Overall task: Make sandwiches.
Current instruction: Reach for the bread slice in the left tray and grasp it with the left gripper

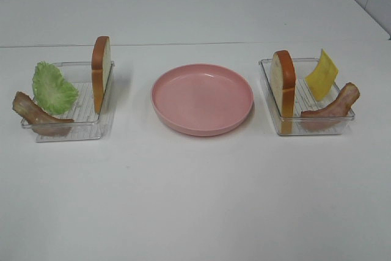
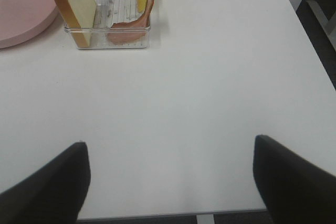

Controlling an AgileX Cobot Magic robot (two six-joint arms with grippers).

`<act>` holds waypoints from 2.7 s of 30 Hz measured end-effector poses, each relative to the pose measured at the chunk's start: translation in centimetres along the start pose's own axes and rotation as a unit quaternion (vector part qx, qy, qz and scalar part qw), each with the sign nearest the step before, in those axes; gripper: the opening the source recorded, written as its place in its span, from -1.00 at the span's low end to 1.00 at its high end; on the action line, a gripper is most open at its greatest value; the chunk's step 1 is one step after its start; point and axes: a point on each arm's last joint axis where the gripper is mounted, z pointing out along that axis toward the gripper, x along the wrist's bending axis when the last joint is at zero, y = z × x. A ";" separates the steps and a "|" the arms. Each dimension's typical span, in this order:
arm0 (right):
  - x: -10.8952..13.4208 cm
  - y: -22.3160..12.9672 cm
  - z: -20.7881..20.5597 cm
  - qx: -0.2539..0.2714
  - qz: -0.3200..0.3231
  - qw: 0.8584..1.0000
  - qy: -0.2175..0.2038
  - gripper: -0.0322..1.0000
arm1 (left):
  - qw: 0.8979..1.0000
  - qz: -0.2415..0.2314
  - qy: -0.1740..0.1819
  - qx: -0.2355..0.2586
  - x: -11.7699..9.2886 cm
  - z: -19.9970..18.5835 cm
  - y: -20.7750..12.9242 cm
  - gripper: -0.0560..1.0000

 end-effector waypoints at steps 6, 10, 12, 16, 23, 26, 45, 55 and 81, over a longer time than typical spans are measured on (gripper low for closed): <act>0.0 0.0 0.0 0.000 0.000 1.000 0.000 0.66 | 1.000 0.000 0.000 0.000 0.0 0.0 0.0 0.82; 0.0 0.0 0.0 0.000 0.000 1.000 0.000 0.66 | 1.000 0.000 0.000 0.000 0.0 0.0 0.0 0.82; 0.0 0.0 0.0 0.000 0.000 1.000 0.000 0.66 | 1.000 0.000 0.000 0.000 0.0 0.0 0.0 0.82; 0.0 0.0 0.0 0.000 0.000 1.000 0.000 0.66 | 1.000 -0.003 0.000 -0.002 0.0 0.2 1.1 0.82; 0.0 0.0 0.0 0.000 0.000 1.000 0.000 0.66 | 1.000 -0.003 0.001 0.001 0.0 1.9 4.4 0.82; 0.0 0.0 0.0 0.000 0.000 1.000 0.000 0.66 | 1.000 -0.004 0.001 0.014 0.0 3.4 6.0 0.82; 0.0 0.0 0.0 0.000 0.000 1.000 0.000 0.66 | 0.994 -0.004 0.004 0.105 0.2 19.2 15.0 0.82; 0.0 0.0 0.0 0.000 0.000 1.000 0.000 0.66 | 0.993 -0.011 0.001 0.120 0.2 26.2 17.8 0.82; 0.0 0.0 0.0 0.000 0.000 1.000 0.000 0.66 | 0.960 -0.028 -0.094 0.263 -7.3 37.9 23.0 0.82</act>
